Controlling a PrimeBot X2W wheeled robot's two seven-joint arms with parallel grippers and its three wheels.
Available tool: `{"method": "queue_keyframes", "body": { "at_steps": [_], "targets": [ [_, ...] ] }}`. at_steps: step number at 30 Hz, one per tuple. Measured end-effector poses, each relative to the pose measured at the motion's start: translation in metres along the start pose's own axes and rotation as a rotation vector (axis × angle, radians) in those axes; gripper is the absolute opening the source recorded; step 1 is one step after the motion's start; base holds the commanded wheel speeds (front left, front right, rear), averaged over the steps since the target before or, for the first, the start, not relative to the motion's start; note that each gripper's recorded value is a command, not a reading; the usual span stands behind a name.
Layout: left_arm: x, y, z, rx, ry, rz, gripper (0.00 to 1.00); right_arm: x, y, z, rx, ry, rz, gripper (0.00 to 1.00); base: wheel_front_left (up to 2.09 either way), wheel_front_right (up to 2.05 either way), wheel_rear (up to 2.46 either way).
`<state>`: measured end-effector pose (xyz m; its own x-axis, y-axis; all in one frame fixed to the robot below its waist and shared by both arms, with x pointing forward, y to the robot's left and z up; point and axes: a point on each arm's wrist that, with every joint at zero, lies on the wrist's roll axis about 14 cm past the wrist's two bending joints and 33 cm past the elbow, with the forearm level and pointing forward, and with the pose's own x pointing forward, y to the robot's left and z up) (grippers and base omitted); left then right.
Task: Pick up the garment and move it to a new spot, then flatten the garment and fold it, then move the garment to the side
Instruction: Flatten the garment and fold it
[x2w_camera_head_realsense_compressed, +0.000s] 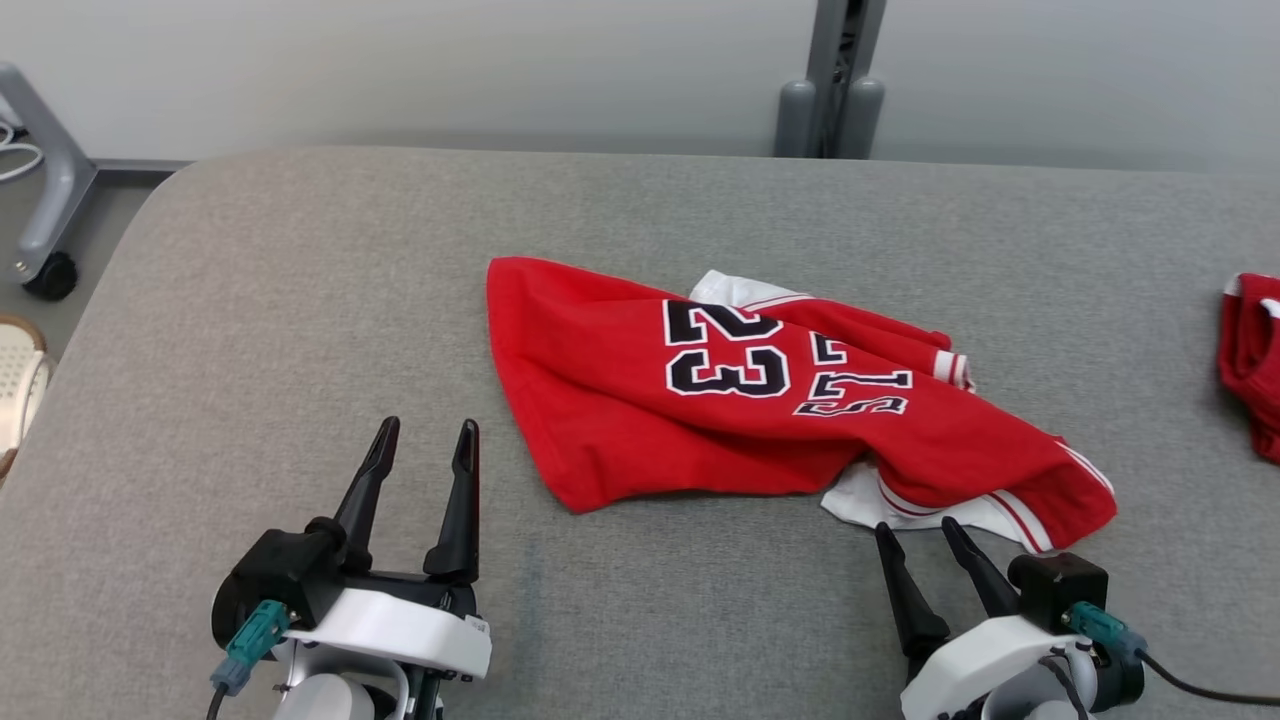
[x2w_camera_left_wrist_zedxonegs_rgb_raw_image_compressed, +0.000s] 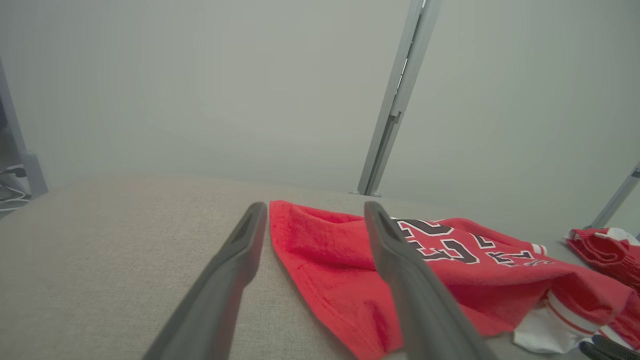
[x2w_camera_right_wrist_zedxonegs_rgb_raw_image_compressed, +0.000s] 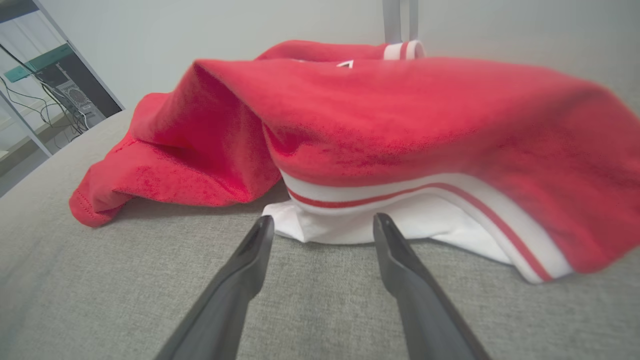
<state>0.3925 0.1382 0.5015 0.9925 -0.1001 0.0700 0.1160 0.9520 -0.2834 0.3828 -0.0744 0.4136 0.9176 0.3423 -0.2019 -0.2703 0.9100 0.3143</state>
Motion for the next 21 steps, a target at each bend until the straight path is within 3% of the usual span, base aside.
{"method": "queue_keyframes", "body": {
  "at_steps": [8, 9, 10, 11, 21],
  "targets": [
    [-0.006, 0.016, -0.001, 0.011, 0.007, 0.051, 1.0, 0.023, 0.0, -0.016, 0.036, 0.071, 0.003, 1.0, 0.0, 0.0, 0.0],
    [-0.007, 0.018, -0.001, 0.012, 0.008, 0.057, 1.0, 0.025, 0.0, -0.018, 0.046, 0.079, 0.003, 0.9, 0.0, 0.0, 0.0],
    [-0.009, 0.021, -0.002, 0.014, 0.011, 0.067, 1.0, 0.029, 0.002, -0.021, 0.05, 0.09, 0.007, 0.06, 0.0, 0.0, 0.0],
    [-0.01, 0.023, -0.002, 0.014, 0.012, 0.071, 1.0, 0.032, 0.002, -0.02, 0.047, 0.092, 0.01, 0.0, 0.0, 0.0, 0.0],
    [-0.011, 0.021, 0.003, 0.007, -0.003, 0.074, 1.0, 0.033, 0.001, -0.012, -0.024, 0.082, 0.015, 0.0, 0.0, 0.0, 0.0]
  ]
}}
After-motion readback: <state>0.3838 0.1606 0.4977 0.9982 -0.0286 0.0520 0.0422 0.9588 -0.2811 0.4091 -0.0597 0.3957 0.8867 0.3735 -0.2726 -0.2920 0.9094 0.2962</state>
